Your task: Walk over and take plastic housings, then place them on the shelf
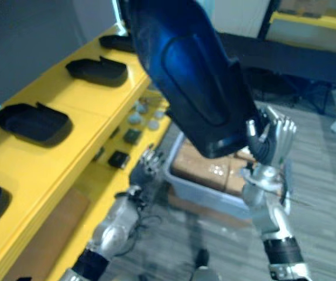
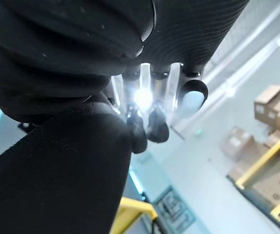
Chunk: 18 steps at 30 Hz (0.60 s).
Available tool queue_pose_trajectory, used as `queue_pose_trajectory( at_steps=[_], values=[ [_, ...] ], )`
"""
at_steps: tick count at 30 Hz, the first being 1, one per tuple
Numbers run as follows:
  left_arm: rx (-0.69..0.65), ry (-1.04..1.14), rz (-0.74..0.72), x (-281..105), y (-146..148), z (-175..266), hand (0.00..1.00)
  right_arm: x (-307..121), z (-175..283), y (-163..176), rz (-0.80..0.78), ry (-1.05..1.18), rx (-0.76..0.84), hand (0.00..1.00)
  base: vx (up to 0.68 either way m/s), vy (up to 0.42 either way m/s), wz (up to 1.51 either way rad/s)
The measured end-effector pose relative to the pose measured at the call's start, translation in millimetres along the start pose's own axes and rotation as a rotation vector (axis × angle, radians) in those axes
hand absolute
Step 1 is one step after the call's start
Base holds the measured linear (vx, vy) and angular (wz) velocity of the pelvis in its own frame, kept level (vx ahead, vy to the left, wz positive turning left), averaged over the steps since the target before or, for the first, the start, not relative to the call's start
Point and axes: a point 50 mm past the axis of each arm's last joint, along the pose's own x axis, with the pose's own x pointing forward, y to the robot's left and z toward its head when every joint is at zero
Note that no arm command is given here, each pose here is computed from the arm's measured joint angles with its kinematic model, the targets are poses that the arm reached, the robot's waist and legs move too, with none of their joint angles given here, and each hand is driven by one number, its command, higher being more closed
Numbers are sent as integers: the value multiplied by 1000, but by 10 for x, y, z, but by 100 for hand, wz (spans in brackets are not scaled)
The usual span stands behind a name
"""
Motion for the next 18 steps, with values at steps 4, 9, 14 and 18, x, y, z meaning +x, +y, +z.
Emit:
queue_pose_trajectory(
  at_steps=[4, 9, 14, 18],
  values=[
    [21, -31, -4, 2, 4, 46, 0, -96, 64, 83, 34, 4, 34, 100, -16, 13, 1],
    [1, -97, -82, -3, -156, 144, 0, -203, 136, 196, 89, 1, 74, 100, -13, 20, 3],
    [-43, -156, -204, -46, -350, 257, 0, -395, 59, 303, 165, 72, 43, 100, -21, 33, 14],
    [-71, -168, -273, -71, -431, 288, 0, -479, 50, 372, 207, 93, 37, 100, -45, 31, 1]
  ],
)
